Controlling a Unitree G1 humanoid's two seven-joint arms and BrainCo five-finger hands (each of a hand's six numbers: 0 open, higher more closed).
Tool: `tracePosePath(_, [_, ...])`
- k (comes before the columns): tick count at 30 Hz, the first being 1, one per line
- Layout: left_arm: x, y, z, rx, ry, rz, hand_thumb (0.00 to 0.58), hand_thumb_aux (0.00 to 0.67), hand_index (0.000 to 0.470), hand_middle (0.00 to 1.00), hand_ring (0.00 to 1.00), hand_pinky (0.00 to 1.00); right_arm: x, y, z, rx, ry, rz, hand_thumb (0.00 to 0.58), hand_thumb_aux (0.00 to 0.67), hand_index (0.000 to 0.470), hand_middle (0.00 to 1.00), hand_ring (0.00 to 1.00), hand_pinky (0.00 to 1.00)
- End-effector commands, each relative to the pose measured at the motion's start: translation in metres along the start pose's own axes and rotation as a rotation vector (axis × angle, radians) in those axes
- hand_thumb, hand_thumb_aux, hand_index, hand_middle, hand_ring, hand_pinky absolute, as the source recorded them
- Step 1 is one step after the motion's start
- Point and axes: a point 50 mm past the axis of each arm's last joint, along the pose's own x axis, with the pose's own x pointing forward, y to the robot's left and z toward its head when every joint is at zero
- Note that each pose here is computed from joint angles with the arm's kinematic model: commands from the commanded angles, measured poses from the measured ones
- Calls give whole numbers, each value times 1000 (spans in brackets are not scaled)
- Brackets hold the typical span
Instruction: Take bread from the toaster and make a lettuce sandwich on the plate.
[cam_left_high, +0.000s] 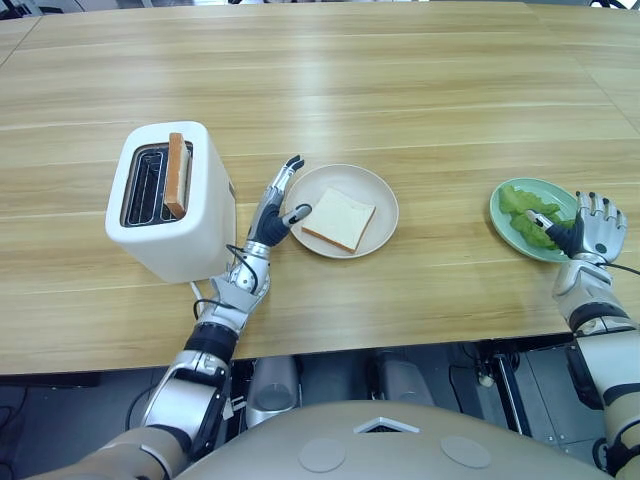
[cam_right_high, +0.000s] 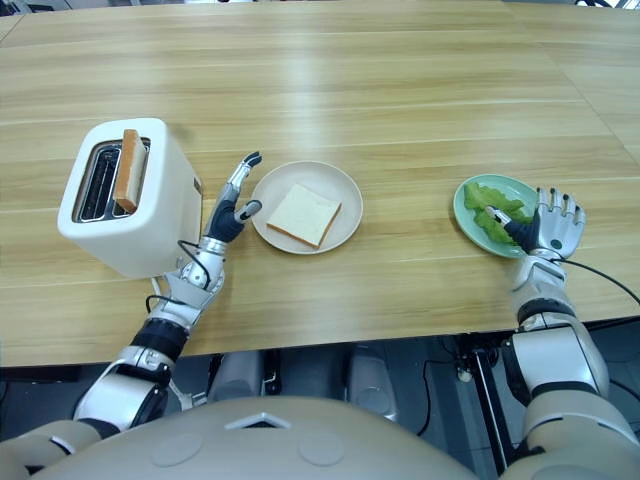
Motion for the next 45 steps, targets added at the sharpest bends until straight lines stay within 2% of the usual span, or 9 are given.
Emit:
tracePosePath(1, [-3, 7, 7, 25, -22, 13, 0, 0, 0, 0, 0, 0, -1, 4, -4, -14, 20, 67, 0, 0, 0, 0, 0, 0])
tracePosePath(11, [-7, 6, 12, 10, -21, 1, 0, 0, 0, 0, 0, 0, -11, 20, -9, -44, 36, 190, 0, 0, 0, 0, 0, 0])
tracePosePath(14, [-6, 6, 13, 10, -22, -2, 0, 0, 0, 0, 0, 0, -12, 20, -11, -47, 45, 191, 53, 32, 22, 0, 0, 0])
tracePosePath(15, [-6, 6, 13, 11, -22, -4, 0, 0, 0, 0, 0, 0, -12, 20, -12, -48, 48, 189, 441, 342, 235, 0, 0, 0])
tracePosePath(16, [-6, 6, 13, 12, -20, -4, 0, 0, 0, 0, 0, 0, -12, 20, -12, -48, 49, 190, 509, 436, 299, 0, 0, 0])
tracePosePath(21, [-8, 7, 13, 11, -20, -2, 0, 0, 0, 0, 0, 0, -12, 20, -13, -56, 51, 199, 530, 473, 325, 0, 0, 0])
tracePosePath(25, [-8, 8, 14, 10, -21, -3, 0, 0, 0, 0, 0, 0, -13, 20, -16, -59, 56, 201, 580, 662, 455, 0, 0, 0])
tracePosePath(37, [-9, 8, 14, -1, -21, 7, 0, 0, 0, 0, 0, 0, -11, 15, -17, -67, 39, 141, 580, 670, 460, 0, 0, 0])
tracePosePath(45, [-10, 9, 13, -15, -14, 32, 0, 0, 0, 0, 0, 0, -1, -5, 16, 20, -128, -114, 580, 670, 460, 0, 0, 0])
